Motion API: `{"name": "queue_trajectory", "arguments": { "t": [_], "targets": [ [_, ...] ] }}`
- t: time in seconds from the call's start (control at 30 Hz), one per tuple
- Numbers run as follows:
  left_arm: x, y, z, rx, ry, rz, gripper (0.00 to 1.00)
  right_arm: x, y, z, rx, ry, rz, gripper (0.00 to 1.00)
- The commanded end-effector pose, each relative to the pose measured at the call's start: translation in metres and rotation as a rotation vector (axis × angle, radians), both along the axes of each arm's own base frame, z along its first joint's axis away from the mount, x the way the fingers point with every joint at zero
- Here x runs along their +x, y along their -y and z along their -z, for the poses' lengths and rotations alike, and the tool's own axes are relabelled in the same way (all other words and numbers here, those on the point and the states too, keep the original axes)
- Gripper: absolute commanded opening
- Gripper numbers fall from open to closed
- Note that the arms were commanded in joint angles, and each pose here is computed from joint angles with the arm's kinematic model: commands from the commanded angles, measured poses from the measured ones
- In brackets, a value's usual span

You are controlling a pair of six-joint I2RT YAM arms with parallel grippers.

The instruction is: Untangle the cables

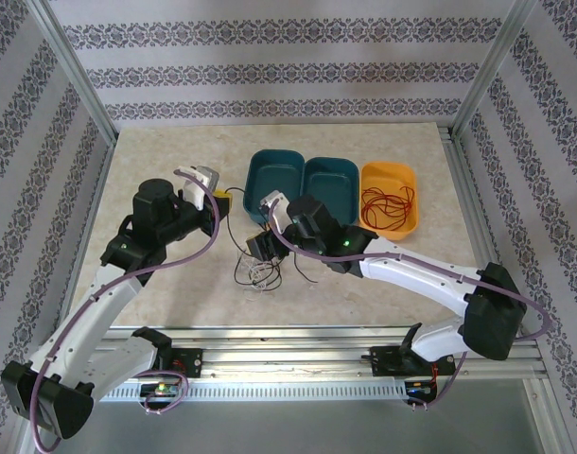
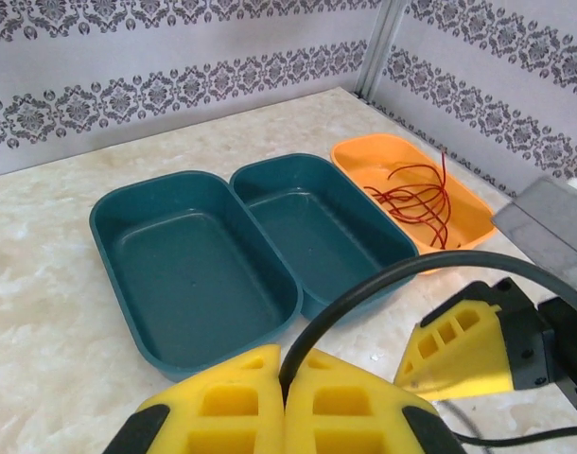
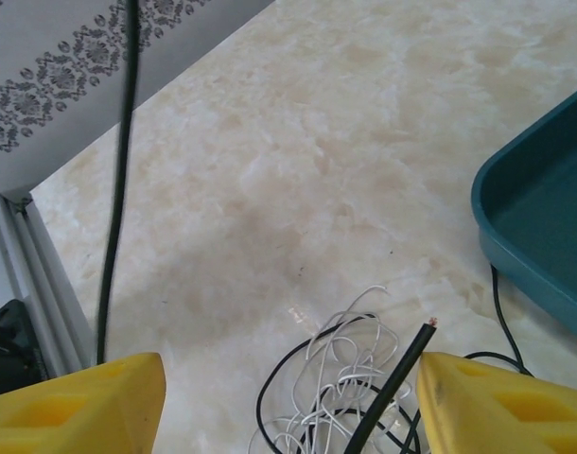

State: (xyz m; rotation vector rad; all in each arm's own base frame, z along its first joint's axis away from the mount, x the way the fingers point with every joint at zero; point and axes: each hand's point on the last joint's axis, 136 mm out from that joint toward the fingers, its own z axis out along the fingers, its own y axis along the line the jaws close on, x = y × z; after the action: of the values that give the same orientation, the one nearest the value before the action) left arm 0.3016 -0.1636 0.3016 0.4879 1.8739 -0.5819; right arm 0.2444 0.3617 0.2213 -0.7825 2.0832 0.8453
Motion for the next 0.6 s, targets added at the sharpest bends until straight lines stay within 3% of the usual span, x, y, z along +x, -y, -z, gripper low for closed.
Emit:
{"name": "queue_trajectory", "arguments": {
  "t": [0.0, 0.3, 0.5, 0.57],
  "targets": [
    [0.014, -0.005, -0.036, -0.061, 0.081, -0.055, 0.0, -0.012, -0.001, -0.024, 0.054, 0.032, -0.048, 0.73],
    [0.031, 0.008, -0.042, -0.105, 0.069, -0.027, 0.0, -0.009, 0.014, -0.021, 0.036, 0.044, 0.018, 0.74],
    [0.046, 0.011, -0.033, -0.093, 0.038, -0.043, 0.0, 0.019, 0.073, -0.028, -0.038, 0.111, 0.306, 0.96],
    [0.054, 0.008, -0.026, -0.061, 0.021, -0.075, 0.0, 0.021, 0.092, -0.033, -0.045, 0.135, 0.369, 0.98]
  ]
}}
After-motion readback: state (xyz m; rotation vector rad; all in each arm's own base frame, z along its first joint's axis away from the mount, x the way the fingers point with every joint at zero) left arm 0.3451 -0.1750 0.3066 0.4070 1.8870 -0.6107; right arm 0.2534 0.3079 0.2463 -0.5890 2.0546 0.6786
